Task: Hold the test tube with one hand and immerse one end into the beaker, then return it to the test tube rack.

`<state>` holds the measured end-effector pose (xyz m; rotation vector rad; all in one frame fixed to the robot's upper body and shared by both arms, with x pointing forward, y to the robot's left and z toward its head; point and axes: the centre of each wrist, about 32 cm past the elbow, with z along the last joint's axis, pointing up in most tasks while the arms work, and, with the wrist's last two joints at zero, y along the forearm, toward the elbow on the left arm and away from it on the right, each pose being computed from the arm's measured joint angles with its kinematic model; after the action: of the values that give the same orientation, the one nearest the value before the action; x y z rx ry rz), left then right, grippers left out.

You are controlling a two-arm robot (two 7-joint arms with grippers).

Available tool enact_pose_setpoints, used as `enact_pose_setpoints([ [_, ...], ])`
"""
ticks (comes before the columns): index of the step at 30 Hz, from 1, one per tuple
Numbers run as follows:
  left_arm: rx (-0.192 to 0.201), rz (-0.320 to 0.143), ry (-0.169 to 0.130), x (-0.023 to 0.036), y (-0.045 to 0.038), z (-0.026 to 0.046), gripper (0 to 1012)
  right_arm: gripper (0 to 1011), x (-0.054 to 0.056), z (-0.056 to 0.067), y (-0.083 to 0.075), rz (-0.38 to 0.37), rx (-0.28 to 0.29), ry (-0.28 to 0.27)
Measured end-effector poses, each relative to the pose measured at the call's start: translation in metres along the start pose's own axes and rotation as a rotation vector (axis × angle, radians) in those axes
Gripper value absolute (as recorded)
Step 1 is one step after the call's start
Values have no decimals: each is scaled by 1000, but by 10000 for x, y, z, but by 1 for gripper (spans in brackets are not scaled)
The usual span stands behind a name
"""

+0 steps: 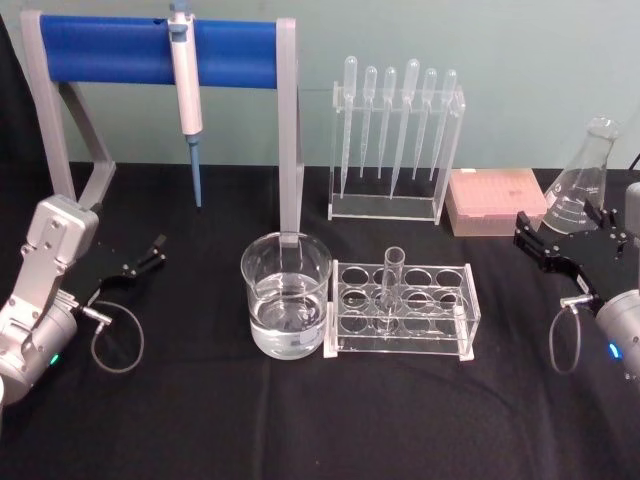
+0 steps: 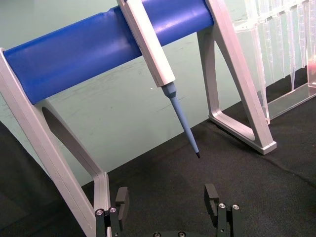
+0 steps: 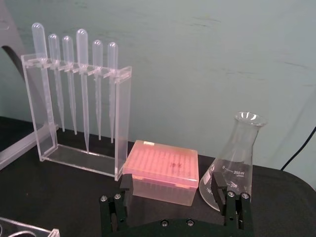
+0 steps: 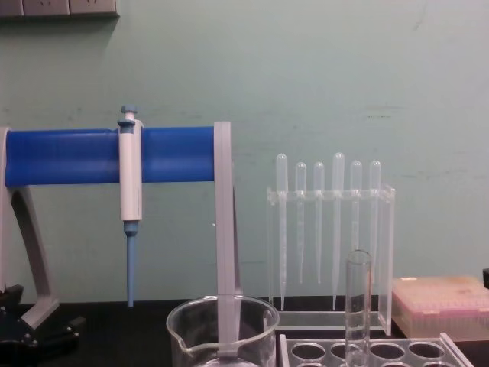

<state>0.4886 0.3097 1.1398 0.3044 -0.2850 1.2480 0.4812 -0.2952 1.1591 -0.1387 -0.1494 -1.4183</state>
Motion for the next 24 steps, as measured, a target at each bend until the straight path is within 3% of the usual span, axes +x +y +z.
enact_pose_setpoints([
  [3,0,0,0,0,0,0,1000,1003,-3,-36,-9,12,1,-20],
  [24,0,0,0,0,0,0,1000,1003,-5,-28,-7,8,0,-12],
])
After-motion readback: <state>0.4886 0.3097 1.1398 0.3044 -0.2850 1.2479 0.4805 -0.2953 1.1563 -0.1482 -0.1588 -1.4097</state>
